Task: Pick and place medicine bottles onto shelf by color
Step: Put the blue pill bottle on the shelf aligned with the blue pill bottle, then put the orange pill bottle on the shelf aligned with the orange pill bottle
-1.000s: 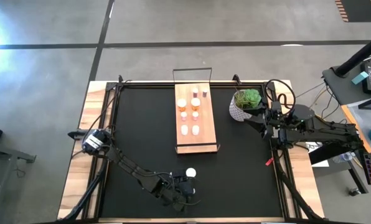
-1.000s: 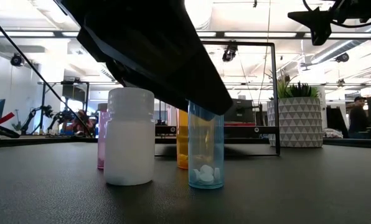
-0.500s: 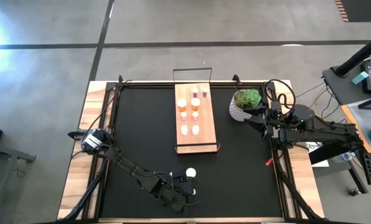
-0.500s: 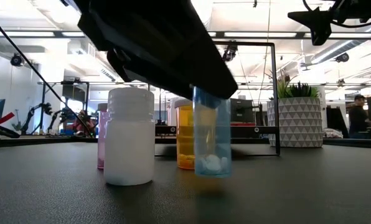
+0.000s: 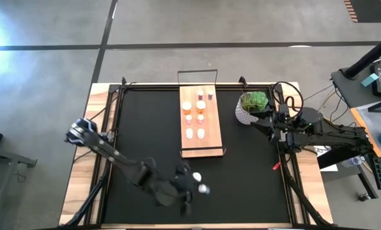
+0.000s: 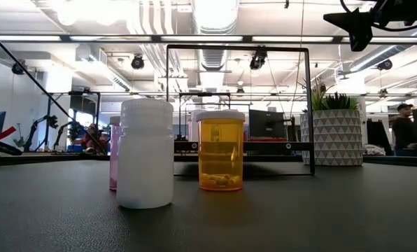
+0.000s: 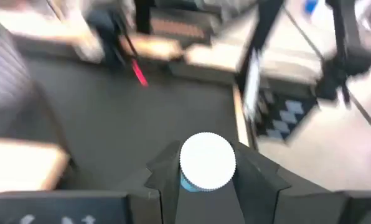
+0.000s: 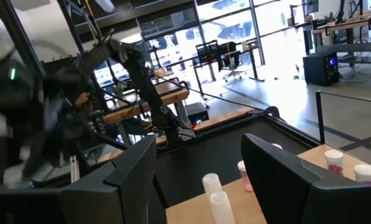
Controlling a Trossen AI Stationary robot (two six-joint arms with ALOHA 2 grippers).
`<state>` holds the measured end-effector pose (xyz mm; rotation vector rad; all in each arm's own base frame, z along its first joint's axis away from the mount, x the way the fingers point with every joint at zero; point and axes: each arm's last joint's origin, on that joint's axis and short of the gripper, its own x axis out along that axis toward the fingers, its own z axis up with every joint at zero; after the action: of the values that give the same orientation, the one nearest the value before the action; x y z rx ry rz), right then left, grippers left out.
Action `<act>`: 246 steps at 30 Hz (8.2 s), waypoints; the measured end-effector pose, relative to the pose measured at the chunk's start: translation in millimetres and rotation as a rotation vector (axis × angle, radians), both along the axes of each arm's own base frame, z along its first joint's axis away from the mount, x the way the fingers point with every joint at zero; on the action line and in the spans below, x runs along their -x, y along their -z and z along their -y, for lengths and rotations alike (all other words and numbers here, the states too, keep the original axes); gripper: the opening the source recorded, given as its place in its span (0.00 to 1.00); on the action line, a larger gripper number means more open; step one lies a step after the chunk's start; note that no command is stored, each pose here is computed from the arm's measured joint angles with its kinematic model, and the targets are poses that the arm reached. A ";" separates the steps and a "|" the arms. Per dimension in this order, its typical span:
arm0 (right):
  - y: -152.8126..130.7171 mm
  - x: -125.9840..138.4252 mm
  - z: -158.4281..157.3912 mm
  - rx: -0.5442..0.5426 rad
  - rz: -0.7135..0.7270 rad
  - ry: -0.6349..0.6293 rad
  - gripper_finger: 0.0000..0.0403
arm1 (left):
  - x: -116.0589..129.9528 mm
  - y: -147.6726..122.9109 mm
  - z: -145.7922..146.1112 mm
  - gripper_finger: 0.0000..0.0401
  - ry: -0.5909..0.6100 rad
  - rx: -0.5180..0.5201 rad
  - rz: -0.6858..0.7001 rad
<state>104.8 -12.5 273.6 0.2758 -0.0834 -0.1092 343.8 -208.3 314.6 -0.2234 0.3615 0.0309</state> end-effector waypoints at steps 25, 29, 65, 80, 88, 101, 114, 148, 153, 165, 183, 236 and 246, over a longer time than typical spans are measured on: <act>1.0 -0.1 0.0 -0.001 -0.011 0.000 0.56 | 26.2 -26.2 -291.7 0.27 -0.504 -0.124 -0.310; 1.0 -0.1 0.0 -0.001 -0.011 0.000 0.56 | 27.4 -8.5 -318.7 0.27 -0.483 -0.072 -0.281; 1.2 -0.1 0.0 -0.001 -0.012 0.000 0.56 | 6.8 94.2 -409.9 0.27 -0.636 0.036 -0.370; 1.1 -0.1 0.0 -0.001 -0.012 0.000 0.56 | 4.1 99.7 -414.1 0.32 -0.645 0.029 -0.360; 1.2 -0.1 0.0 -0.001 -0.012 0.000 0.56 | 4.1 99.4 -414.1 0.43 -0.647 0.032 -0.358; 1.2 -0.1 0.0 -0.001 -0.013 0.000 0.56 | 37.0 26.3 -393.3 0.56 -0.586 -0.042 -0.243; 1.2 -0.1 0.0 -0.001 -0.012 0.000 0.56 | 168.4 -38.4 -312.9 0.56 -0.578 -0.124 -0.021; 1.2 -0.1 0.0 -0.001 -0.012 0.000 0.56 | 229.7 111.9 -254.1 0.56 -0.310 0.109 0.726; 1.1 -0.1 0.0 -0.001 -0.012 0.000 0.56 | 228.6 118.1 -254.6 0.56 -0.317 0.272 0.710; 1.3 -0.1 0.0 -0.001 -0.013 0.000 0.56 | 222.8 126.8 -257.1 0.56 -0.342 0.395 0.644; -15.5 -2.7 0.6 -0.022 0.163 0.004 0.56 | 210.9 148.4 -262.2 0.56 -0.396 0.428 0.472; -28.7 -146.2 3.6 -0.174 -0.651 -0.030 0.56 | 250.9 109.5 -245.5 0.56 -0.297 0.356 0.821; -57.1 -189.9 -32.4 -0.139 -0.852 -0.085 0.56 | 258.9 103.6 -242.1 0.56 -0.272 0.339 0.895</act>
<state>294.7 19.9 330.7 0.3521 0.7832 -0.1406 84.9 33.8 211.0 -0.5893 -0.5641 0.1320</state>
